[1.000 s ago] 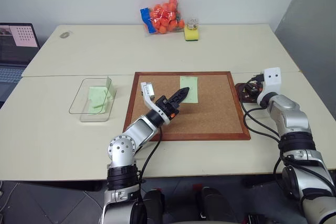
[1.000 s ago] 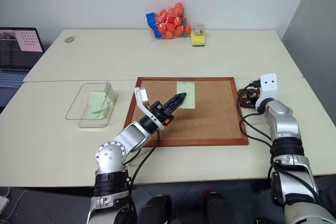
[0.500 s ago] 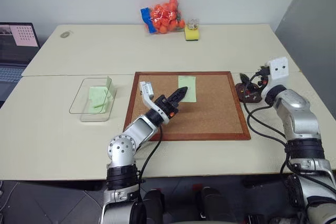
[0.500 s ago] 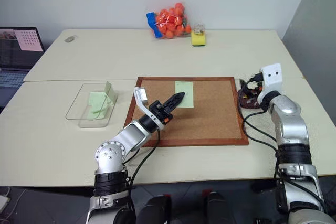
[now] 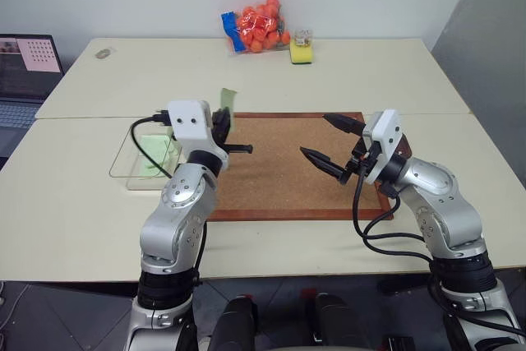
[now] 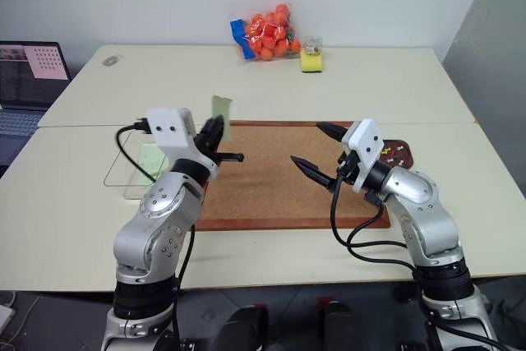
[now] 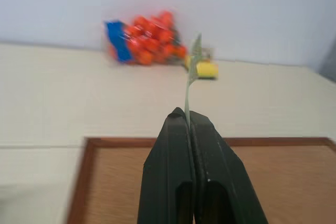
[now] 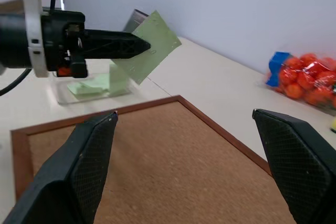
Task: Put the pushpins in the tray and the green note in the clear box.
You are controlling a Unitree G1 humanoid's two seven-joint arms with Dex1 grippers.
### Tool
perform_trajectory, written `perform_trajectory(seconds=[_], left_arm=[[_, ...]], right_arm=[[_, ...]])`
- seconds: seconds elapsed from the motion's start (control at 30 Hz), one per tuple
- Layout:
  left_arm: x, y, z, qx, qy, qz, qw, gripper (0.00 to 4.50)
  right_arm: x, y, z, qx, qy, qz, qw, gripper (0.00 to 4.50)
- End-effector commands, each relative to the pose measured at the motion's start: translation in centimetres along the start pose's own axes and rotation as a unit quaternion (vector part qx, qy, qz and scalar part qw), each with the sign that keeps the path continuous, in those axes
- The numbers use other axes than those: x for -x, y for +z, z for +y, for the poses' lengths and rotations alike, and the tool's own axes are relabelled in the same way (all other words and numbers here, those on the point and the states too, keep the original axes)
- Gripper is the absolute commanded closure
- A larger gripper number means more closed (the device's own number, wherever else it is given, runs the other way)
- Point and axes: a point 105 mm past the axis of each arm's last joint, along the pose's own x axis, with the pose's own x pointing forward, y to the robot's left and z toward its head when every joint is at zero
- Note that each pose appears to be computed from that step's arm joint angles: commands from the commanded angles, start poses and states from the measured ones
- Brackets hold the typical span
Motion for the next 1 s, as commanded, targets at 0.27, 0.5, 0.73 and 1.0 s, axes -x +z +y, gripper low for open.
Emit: perform_trajectory(seconds=[0.27, 0.5, 0.73, 1.0], left_arm=[[2.4, 2.7, 7.4, -0.143, 0.216, -0.058, 0.964, 4.50], [2.1, 0.8, 11.2, -0.102, 0.268, -0.024, 0.958, 4.50], [0.9, -1.1, 13.1, -0.067, 0.275, -0.001, 0.959, 3.82], [0.4, -2.4, 13.9, -0.064, 0.279, 0.017, 0.958, 2.14]], right_arm=[[-0.6, 1.9, 1.8, 0.009, 0.049, -0.054, 0.997, 0.14], [-1.2, 2.6, 2.1, 0.010, 0.049, -0.057, 0.997, 0.14], [-1.4, 3.1, 2.0, 0.010, 0.034, -0.054, 0.998, 0.05], [-1.2, 3.2, 1.7, 0.010, 0.013, -0.050, 0.999, 0.05]])
